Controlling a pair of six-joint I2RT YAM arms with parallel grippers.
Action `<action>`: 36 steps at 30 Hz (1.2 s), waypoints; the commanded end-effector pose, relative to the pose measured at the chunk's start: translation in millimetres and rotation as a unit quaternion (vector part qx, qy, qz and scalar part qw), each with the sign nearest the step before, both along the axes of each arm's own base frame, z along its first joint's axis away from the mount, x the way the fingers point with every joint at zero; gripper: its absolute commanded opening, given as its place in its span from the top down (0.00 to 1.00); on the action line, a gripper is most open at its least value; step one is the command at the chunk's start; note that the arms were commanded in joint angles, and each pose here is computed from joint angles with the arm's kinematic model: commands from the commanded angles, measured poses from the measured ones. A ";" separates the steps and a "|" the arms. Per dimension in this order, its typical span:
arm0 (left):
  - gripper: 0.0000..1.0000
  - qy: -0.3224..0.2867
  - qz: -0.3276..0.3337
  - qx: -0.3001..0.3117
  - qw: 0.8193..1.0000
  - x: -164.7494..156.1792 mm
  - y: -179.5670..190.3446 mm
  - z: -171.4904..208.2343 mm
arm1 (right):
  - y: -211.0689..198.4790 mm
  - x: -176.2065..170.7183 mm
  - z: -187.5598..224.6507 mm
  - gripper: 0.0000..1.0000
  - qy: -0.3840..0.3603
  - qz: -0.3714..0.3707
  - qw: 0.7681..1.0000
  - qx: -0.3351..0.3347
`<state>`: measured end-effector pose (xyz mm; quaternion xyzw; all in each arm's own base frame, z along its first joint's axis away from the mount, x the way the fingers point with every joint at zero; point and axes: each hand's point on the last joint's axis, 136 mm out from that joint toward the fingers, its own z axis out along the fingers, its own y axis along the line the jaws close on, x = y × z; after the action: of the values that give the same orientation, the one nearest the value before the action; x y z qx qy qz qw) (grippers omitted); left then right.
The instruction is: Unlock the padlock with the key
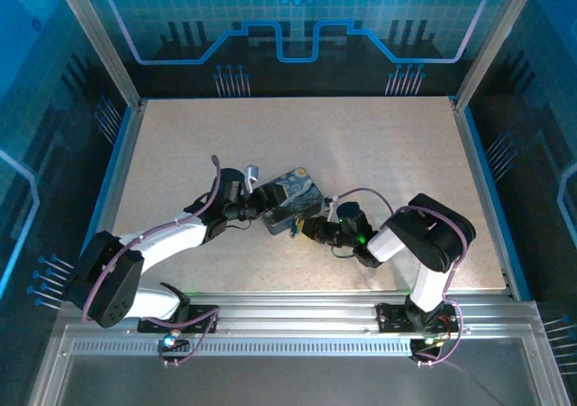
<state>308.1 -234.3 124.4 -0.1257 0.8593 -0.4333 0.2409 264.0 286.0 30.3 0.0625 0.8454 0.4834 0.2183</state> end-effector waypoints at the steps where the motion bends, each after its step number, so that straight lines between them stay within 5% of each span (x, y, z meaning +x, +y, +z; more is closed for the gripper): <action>1: 0.29 0.000 -0.013 -0.006 1.000 -1.4 -8.7 1.8 | -4.9 -0.1 -0.4 0.92 0.017 -0.028 0.999 0.006; 36: 0.29 0.016 -0.046 0.005 0.999 -24.9 -31.6 -17.5 | -50.8 23.2 22.0 0.94 0.037 -0.121 0.991 -0.041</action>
<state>289.4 -267.9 125.1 -0.0798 0.8584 -0.4522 0.2285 279.0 241.1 46.2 0.1698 0.8568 0.4286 0.2311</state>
